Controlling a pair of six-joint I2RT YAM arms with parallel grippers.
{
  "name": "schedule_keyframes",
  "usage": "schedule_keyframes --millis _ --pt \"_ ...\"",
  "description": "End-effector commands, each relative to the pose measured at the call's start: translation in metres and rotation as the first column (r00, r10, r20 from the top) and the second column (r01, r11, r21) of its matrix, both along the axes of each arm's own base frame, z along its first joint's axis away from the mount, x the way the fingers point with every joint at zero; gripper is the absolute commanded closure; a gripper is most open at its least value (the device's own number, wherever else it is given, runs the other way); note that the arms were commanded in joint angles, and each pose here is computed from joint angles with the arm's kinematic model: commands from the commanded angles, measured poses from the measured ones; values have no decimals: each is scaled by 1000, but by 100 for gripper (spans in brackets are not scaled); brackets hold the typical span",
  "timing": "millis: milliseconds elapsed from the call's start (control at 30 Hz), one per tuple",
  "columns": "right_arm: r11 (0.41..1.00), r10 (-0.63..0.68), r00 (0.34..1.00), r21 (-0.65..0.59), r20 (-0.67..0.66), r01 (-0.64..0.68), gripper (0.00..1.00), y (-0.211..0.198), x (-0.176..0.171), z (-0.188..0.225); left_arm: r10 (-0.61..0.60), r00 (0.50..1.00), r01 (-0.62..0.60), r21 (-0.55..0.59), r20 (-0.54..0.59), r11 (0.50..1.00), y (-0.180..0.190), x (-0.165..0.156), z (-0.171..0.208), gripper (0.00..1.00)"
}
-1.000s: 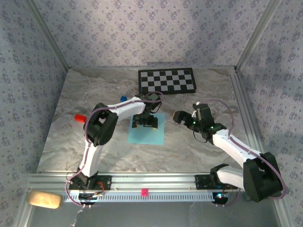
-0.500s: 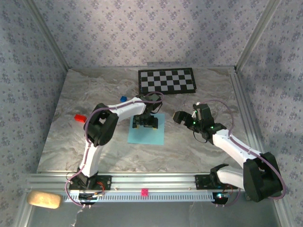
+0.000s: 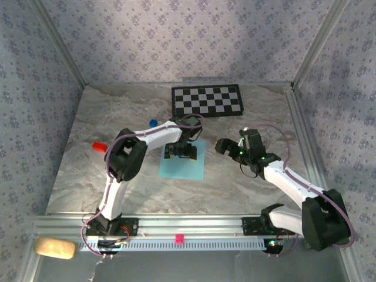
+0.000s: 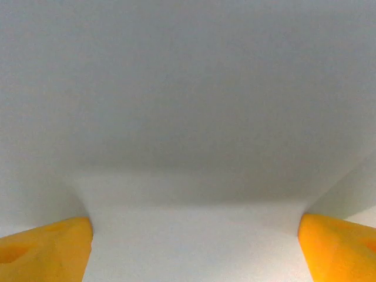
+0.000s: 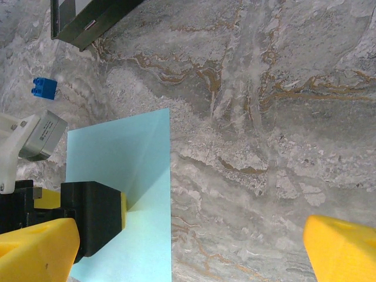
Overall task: Fold a paper plane with a square sheet of paper (pick it up from the middle)
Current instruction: First fold the square sheet of paper in half at the center of the table.
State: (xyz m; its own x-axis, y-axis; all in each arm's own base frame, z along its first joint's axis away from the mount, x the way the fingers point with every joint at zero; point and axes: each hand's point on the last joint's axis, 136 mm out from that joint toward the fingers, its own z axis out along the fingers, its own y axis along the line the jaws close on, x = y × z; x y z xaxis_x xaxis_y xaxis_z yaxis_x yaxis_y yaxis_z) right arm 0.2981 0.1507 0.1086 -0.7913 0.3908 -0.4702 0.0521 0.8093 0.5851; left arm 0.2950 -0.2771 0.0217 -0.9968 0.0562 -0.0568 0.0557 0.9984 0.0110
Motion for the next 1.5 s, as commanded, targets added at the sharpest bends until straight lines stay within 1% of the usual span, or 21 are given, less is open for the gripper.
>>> schedule_keyframes --millis 0,100,300,567,833,967,1033,1100,1267,1333,1433,1467 --pt "1000 -5 1000 11 6 5 1 0 4 7 -2 1000 3 -28 19 1000 -8 1 8 9" --pt "1000 -5 1000 9 3 4 0 0 4 6 -2 1000 2 -45 12 999 -11 -1 4 8" --pt "1000 -3 1000 9 -4 3 0 1 5 5 4 1000 -4 -24 6 1000 -5 -4 -5 8" --pt "1000 -12 1000 11 -17 12 0 1 5 2 9 999 -7 44 -37 999 7 -13 -24 11" --pt "1000 -14 1000 9 -20 14 0 1 6 1 -9 1000 10 26 -9 1000 4 -12 -16 16" --pt "1000 -16 1000 11 -19 17 0 1 7 3 -14 1000 14 13 17 1000 2 -8 -8 20" --pt "1000 -21 1000 12 -21 21 0 0 6 2 -16 999 16 4 30 1000 1 -6 -3 25" --pt "1000 -27 999 14 -21 27 0 -1 5 1 -16 999 16 -5 40 1000 0 -5 0 28" --pt "999 -32 999 12 -20 32 0 -2 3 1 -13 997 16 -35 77 999 -3 -2 12 40" --pt "999 -38 999 8 -21 38 0 -4 3 1 -3 995 8 -50 100 999 -3 0 17 46" --pt "998 -64 998 -5 -18 63 0 -9 3 1 13 991 -5 -64 135 998 -1 3 24 50" --pt "997 -79 997 -10 -16 79 0 -11 3 1 14 990 -4 -70 144 998 -2 3 26 53"
